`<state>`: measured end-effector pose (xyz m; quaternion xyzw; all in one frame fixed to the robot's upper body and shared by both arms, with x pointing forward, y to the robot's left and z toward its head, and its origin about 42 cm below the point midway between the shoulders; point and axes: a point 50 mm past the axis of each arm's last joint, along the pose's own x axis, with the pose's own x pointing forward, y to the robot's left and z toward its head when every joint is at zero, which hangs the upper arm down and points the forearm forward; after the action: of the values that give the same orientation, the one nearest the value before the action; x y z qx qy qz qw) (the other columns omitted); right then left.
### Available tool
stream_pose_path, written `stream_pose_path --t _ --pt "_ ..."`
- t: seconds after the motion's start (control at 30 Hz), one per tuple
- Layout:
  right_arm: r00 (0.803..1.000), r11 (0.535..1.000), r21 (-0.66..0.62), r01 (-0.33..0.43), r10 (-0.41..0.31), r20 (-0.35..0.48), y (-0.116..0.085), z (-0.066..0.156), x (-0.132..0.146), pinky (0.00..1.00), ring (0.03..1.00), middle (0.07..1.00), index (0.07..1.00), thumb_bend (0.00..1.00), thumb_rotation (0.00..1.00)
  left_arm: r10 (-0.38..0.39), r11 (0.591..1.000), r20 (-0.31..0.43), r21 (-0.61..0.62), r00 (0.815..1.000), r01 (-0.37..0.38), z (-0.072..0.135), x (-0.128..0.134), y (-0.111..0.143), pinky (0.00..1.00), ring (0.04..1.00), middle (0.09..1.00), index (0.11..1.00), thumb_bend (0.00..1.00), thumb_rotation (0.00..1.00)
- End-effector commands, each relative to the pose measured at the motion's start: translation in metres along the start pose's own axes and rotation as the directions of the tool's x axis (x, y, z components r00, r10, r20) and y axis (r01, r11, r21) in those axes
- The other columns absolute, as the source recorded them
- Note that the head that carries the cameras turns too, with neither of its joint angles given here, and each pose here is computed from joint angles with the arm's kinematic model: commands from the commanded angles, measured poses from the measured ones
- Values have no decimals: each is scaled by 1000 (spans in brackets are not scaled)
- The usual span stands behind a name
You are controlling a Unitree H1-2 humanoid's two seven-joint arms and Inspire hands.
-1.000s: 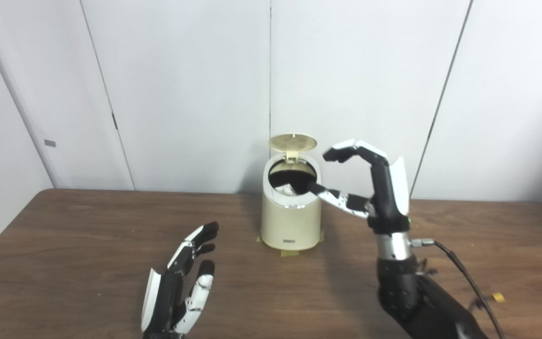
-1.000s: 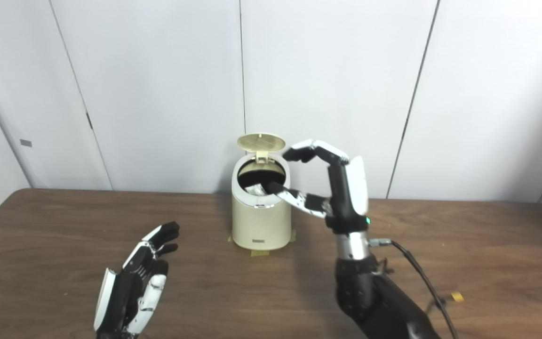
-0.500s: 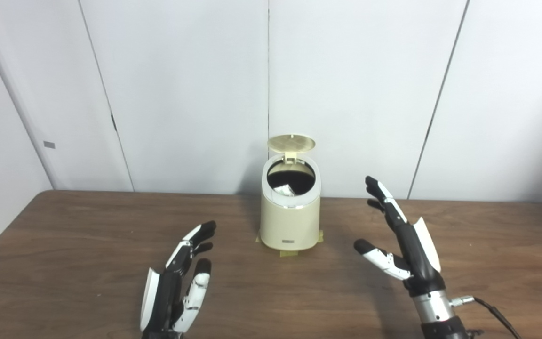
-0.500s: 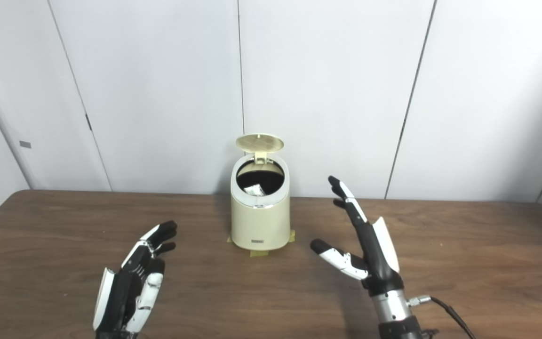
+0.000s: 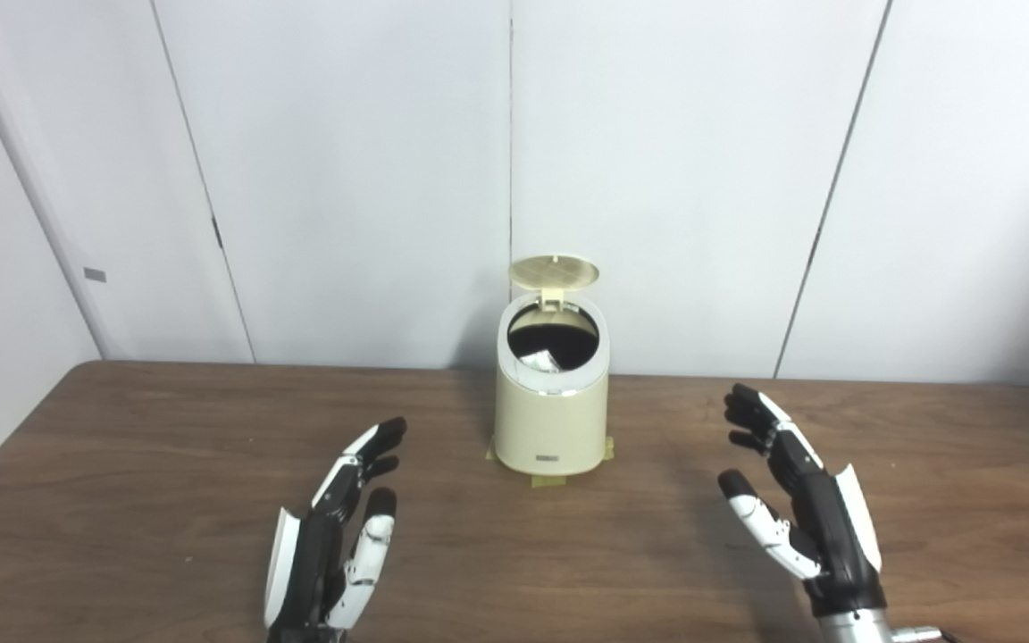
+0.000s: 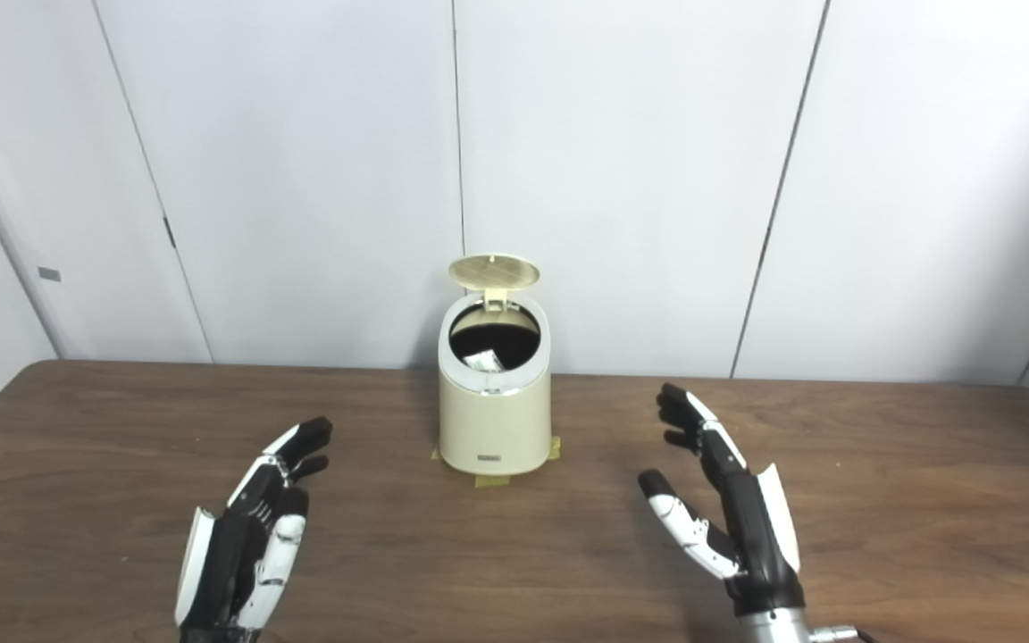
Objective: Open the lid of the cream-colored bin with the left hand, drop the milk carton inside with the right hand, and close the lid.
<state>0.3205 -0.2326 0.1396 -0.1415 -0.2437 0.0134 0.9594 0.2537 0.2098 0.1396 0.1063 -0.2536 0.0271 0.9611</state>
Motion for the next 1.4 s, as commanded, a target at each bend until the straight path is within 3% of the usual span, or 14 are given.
stream_pose_path --t 0.0,0.2,0.37,0.53,0.67,0.73,0.87,0.97,1.1,1.2,1.37 --pt "1000 1000 13 9 -9 19 3 4 -3 748 809 819 818 299 603 -13 1000 -66 20 998 14 -14 -22 -3 801 862 857 844 303 798" --pt "1000 1000 30 3 -4 15 8 1 -3 727 798 811 810 291 577 -5 1000 -18 14 1000 5 -1 -3 5 821 862 856 840 369 776" --pt "1000 999 38 -18 18 12 9 -1 -1 720 809 824 810 287 527 -106 990 27 95 994 103 22 40 13 876 885 837 828 546 871" --pt "1000 997 82 -14 15 -8 9 0 -1 720 813 827 806 304 509 -135 966 77 234 988 113 54 90 18 935 925 874 858 621 944" --pt "1000 995 96 -22 23 -19 10 -1 -2 712 816 832 811 304 507 -150 949 71 289 986 124 77 128 16 997 975 893 876 682 949" --pt "999 995 100 -30 32 -19 10 -1 -2 715 819 837 817 300 507 -181 915 63 377 981 145 91 149 13 1000 984 900 881 720 979" --pt "999 994 101 -39 42 -24 12 -1 -4 717 820 841 822 315 528 -249 808 63 564 967 171 116 186 1 1000 977 893 871 841 1000" --pt "999 994 100 -39 42 -25 14 0 -5 712 817 840 822 309 525 -273 740 25 645 962 193 126 205 -11 1000 989 931 883 913 1000" --pt "999 993 108 -39 42 -29 17 0 -7 725 823 843 825 302 496 -300 652 -19 726 954 219 132 224 -25 1000 988 893 881 940 1000" --pt "999 993 111 -34 37 -31 18 0 -8 735 828 843 828 312 505 -311 612 -61 751 949 248 133 232 -36 1000 999 916 908 930 1000" --pt "999 991 130 -27 31 -28 17 0 -9 735 827 838 827 332 481 -305 589 -97 763 947 267 132 239 -52 1000 1000 926 916 913 1000"
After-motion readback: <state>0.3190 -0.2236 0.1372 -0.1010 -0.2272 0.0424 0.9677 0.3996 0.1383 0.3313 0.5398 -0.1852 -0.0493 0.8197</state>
